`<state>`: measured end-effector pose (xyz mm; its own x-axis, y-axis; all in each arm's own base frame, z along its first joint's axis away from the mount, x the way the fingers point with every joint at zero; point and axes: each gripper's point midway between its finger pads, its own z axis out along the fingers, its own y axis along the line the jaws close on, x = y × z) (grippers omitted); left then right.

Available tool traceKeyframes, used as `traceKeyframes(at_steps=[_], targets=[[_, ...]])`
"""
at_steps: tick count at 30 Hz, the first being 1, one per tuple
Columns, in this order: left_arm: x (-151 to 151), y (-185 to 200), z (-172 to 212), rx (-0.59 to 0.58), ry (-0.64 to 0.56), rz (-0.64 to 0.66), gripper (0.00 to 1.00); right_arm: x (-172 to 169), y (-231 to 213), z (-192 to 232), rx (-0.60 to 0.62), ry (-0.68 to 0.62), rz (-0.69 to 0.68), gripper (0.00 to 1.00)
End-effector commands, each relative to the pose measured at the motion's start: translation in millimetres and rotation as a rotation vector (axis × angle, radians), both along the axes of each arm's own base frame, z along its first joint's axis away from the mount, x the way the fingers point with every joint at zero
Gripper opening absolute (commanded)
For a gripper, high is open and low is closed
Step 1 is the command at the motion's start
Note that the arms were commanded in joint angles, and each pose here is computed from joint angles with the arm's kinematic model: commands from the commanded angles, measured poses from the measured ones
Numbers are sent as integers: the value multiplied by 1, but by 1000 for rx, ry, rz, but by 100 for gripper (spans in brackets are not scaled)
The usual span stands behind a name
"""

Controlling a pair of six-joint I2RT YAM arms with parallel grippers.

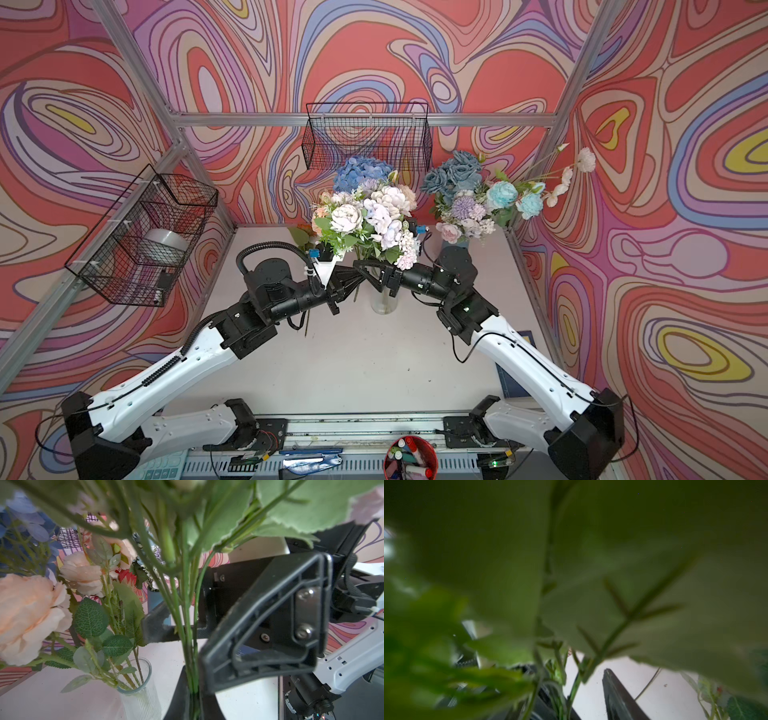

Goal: Arrange the flowers into the vase
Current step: 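Pass the greenery stems to the right gripper above the glass vase, then lower the greenery into the glass vase with the right gripper while the left withdraws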

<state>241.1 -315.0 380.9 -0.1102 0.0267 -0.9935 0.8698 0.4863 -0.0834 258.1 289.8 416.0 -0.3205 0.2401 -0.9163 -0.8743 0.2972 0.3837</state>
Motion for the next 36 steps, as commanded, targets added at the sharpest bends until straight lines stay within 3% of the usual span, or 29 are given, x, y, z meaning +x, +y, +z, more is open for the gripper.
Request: traceKeyframes(at_steps=[1,4,9,12,14,19,21,25,30,36], targets=[[-1,-1,22,-9,-80,12,0,7,-3,-1,-1,6,-54,49],[-1,-1,24,-13,-88,18,0,12,-7,-6,-12,8,-93,42],[2,-2,25,-22,-97,40,0,14,-7,-11,-23,14,-100,11],[4,-1,25,-26,-98,51,0,14,-6,-12,-24,17,-93,3],[6,-1,25,-29,-99,59,17,14,-6,-14,-21,22,-94,0],[7,2,23,-58,-88,84,82,19,-16,-19,-11,23,-166,0],[8,6,22,-69,-82,100,95,21,-22,-23,-29,19,-205,0],[16,24,16,-81,-61,204,97,33,-47,-38,-108,25,-375,0],[37,59,-6,-114,-13,434,99,49,-92,-59,-177,24,-648,0],[50,82,-40,-179,92,593,100,58,-127,-58,-126,-71,-861,0]])
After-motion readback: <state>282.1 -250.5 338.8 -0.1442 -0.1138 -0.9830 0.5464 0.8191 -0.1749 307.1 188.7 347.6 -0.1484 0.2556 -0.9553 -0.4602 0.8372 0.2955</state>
